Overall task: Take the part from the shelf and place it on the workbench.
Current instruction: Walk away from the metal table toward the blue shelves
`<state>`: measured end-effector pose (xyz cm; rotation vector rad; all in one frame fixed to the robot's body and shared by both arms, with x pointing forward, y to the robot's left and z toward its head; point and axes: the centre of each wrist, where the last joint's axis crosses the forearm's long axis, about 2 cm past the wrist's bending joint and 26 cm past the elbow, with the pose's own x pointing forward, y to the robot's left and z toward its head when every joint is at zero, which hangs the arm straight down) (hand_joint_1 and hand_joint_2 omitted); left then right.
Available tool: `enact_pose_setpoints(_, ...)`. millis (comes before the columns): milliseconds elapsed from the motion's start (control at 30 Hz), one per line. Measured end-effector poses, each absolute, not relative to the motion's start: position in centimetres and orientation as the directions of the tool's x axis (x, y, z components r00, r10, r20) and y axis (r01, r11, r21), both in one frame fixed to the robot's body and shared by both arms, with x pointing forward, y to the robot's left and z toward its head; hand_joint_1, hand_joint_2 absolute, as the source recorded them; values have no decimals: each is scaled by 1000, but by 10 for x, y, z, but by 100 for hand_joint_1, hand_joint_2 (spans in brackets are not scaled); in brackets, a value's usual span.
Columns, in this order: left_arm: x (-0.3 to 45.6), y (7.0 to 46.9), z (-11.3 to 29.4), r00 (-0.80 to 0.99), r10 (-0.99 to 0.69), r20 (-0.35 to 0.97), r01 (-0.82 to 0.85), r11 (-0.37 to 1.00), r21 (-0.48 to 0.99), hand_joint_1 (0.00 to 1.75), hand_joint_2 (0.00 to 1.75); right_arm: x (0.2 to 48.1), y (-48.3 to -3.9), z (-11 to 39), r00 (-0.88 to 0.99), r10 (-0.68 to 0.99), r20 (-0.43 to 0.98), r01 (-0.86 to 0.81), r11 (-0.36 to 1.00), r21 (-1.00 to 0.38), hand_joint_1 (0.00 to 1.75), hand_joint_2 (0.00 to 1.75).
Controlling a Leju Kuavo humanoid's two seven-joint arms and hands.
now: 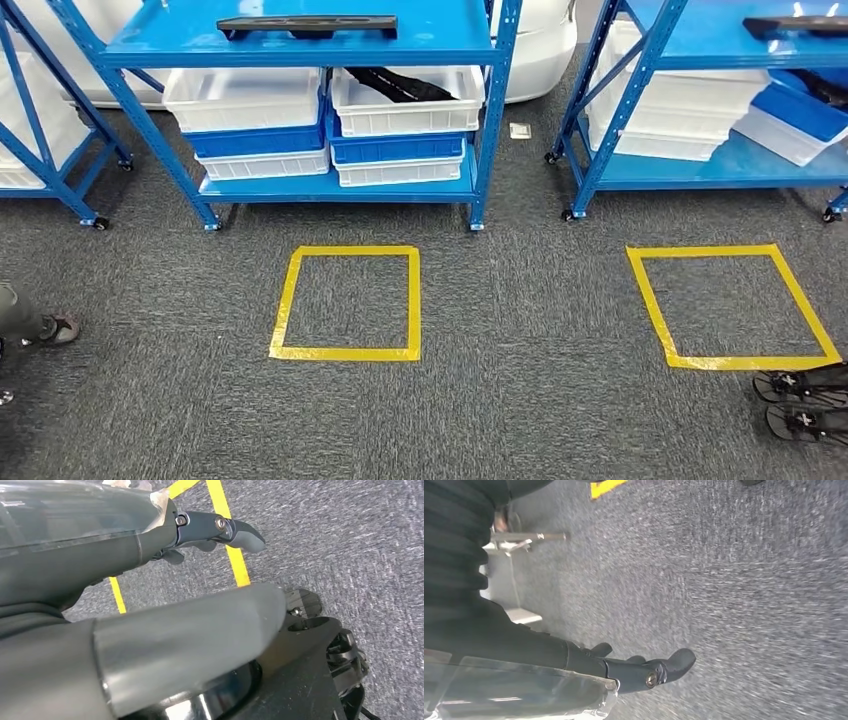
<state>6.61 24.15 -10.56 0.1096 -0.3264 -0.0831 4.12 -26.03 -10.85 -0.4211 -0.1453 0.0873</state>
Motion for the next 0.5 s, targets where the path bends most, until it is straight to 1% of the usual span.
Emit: enact_pose_setpoints(500,67,246,-106,945,-102,311,65,990,129,0,0,43,-254,-108,985,108,132,-45,913,-406,0,175)
